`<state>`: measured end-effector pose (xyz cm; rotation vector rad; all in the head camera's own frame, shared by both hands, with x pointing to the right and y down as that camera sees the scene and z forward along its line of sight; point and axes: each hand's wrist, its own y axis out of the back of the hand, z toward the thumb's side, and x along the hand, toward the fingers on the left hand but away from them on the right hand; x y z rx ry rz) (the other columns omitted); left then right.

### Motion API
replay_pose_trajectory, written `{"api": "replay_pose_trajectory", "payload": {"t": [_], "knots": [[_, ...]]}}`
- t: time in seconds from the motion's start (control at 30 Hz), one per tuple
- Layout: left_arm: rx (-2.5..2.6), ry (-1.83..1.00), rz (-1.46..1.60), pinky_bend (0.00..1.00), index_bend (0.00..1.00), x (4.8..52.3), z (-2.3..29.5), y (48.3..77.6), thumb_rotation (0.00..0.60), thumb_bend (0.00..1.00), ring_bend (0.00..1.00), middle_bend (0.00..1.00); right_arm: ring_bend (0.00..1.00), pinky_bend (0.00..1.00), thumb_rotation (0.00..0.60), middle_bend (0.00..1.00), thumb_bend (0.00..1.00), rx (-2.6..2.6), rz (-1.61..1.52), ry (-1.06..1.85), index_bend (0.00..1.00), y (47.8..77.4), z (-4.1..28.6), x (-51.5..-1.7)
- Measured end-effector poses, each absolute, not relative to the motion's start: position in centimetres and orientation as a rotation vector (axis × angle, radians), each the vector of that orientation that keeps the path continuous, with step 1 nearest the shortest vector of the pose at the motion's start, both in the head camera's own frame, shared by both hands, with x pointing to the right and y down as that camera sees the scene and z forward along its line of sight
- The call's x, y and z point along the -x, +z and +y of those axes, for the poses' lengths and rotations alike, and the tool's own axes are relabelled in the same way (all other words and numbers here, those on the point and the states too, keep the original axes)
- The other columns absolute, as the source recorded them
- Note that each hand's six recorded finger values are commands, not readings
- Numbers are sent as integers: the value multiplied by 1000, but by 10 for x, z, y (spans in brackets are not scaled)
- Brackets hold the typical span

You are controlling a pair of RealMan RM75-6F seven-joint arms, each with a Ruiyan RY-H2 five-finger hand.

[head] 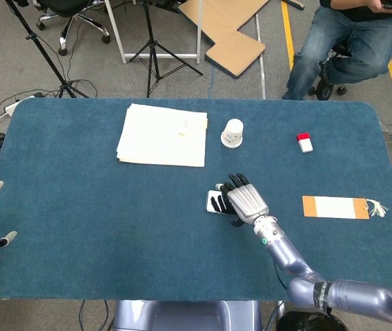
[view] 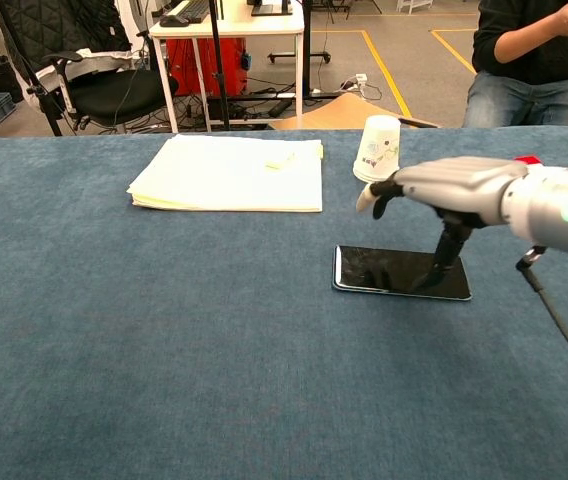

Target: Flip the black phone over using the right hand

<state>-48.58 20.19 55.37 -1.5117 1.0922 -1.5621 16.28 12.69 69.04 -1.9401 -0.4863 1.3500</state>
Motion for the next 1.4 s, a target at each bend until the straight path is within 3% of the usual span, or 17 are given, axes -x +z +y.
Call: {"api": "replay_pose_trajectory", "payload": {"t": [0.33, 1.07, 1.27, 1.4], "knots": [[1512, -1572, 1091, 0, 0, 486, 201, 556, 600, 0, 0, 0, 0, 0, 600, 254, 0, 1861, -436, 1474, 250, 724, 126, -128], [1515, -1583, 1081, 0, 0, 485, 201, 559, 600, 0, 0, 0, 0, 0, 600, 249, 0, 1725, -361, 1589, 211, 734, 125, -133], [1517, -1585, 1083, 0, 0, 485, 201, 559, 600, 0, 0, 0, 3, 0, 600, 300, 0, 1711, -351, 1603, 284, 737, 124, -129], [1518, -1585, 1086, 0, 0, 486, 200, 558, 600, 0, 0, 0, 65, 0, 600, 406, 41, 1668, -339, 1599, 392, 742, 123, -130]]}}
